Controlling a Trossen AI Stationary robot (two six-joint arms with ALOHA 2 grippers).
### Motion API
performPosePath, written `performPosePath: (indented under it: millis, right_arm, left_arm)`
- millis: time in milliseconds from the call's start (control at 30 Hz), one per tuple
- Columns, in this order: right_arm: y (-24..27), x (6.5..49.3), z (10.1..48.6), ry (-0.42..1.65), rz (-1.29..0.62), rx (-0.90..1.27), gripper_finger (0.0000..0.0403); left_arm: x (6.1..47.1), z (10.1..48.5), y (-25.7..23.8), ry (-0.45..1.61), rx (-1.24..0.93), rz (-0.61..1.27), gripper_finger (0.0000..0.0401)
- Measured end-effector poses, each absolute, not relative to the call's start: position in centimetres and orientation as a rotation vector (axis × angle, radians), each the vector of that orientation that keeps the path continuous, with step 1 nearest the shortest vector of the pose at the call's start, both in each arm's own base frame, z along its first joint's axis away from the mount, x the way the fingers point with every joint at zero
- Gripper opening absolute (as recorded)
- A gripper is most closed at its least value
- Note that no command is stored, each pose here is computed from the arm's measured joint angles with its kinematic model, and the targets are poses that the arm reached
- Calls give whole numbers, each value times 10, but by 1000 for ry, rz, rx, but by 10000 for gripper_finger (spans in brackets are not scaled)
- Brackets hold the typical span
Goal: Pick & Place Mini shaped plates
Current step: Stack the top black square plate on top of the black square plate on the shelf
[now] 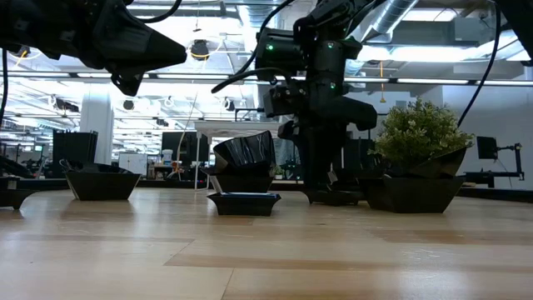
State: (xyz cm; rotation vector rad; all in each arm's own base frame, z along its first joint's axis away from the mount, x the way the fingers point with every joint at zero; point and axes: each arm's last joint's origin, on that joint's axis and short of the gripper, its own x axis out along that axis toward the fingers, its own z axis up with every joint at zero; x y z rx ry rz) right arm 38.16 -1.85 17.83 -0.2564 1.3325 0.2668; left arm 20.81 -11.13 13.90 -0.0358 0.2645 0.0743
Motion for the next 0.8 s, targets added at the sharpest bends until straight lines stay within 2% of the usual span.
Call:
performPosePath:
  millis: [533,800]
  right_arm:
    - [-17,379,178,1360,237,-216,152]
    - [-20,380,178,1352,264,-253,156]
  left_arm:
    - [208,139,-112,267,-38,58,40]
    - [208,139,-112,265,-38,58,40]
